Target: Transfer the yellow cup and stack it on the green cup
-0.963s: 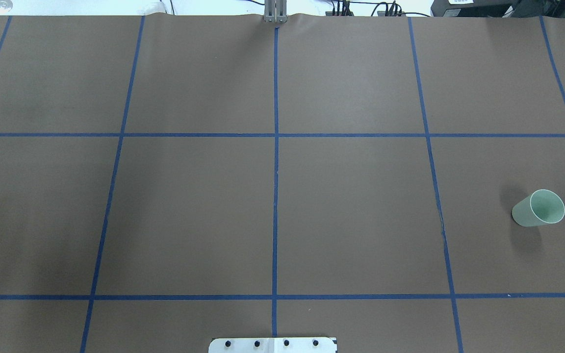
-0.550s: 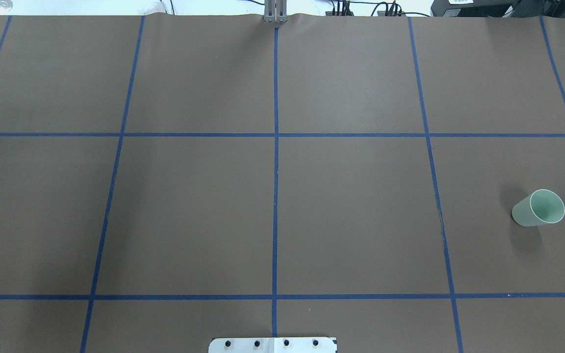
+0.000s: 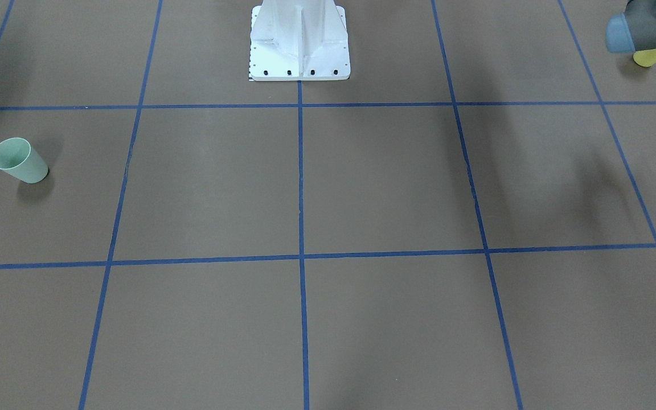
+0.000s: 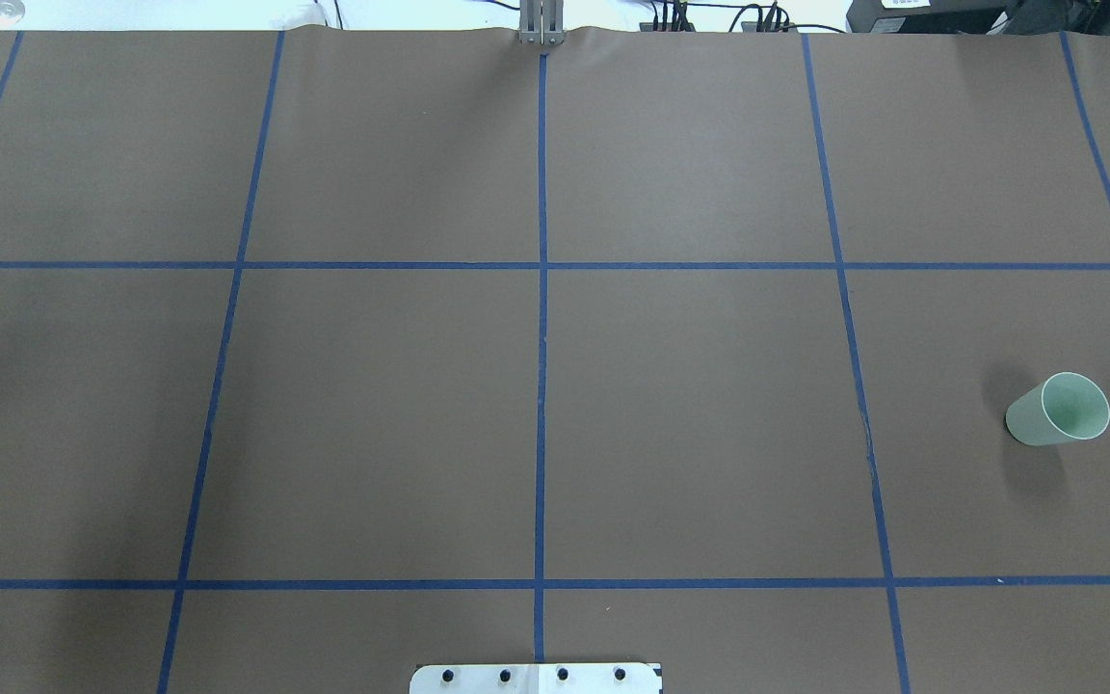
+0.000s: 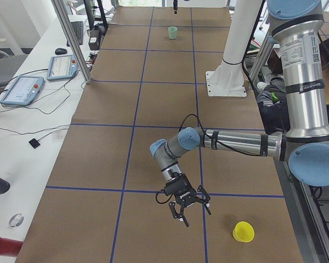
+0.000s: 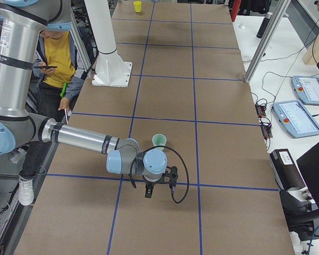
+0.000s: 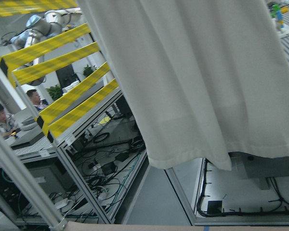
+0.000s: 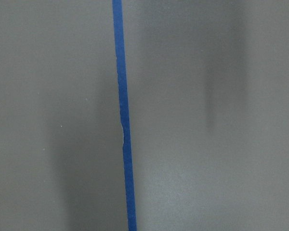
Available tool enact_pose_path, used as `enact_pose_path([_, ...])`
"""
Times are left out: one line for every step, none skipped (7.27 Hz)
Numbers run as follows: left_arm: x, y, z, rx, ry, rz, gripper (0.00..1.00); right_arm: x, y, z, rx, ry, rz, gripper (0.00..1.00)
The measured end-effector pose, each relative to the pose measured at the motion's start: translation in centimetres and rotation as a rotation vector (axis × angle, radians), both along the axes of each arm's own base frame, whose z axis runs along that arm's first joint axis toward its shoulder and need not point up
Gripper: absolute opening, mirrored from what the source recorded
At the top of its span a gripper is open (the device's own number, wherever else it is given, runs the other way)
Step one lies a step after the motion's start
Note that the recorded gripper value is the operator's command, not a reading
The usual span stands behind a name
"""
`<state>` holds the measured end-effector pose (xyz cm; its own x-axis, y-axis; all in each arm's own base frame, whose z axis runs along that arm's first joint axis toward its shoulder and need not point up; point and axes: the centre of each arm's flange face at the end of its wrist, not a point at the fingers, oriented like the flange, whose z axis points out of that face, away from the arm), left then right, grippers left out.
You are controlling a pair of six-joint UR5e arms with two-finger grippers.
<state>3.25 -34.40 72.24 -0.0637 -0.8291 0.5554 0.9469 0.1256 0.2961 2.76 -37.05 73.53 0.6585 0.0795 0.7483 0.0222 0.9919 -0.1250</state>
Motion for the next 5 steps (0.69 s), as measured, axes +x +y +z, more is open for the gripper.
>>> enact_pose_path([1.8, 0.9, 1.3, -0.025, -0.037, -0.063, 1.00, 0.0, 0.0, 0.2, -0.003, 0.001, 0.000, 1.00])
enact_pose_path([3.1, 1.9, 3.1, -0.055, -0.078, -0.129, 1.00, 0.0, 0.0, 0.2, -0.003, 0.002, 0.001, 1.00])
enact_pose_path([3.9, 2.7, 4.7, -0.084, -0.110, -0.187, 1.00, 0.0, 0.0, 0.2, -0.004, 0.002, 0.001, 1.00])
enact_pose_path([4.9, 3.7, 6.0, -0.119, -0.136, -0.245, 1.00, 0.0, 0.0, 0.2, -0.004, 0.002, 0.001, 1.00])
enact_pose_path([6.1, 4.5, 6.8, -0.145, -0.162, -0.293, 1.00, 0.0, 0.0, 0.2, -0.002, 0.002, 0.001, 1.00])
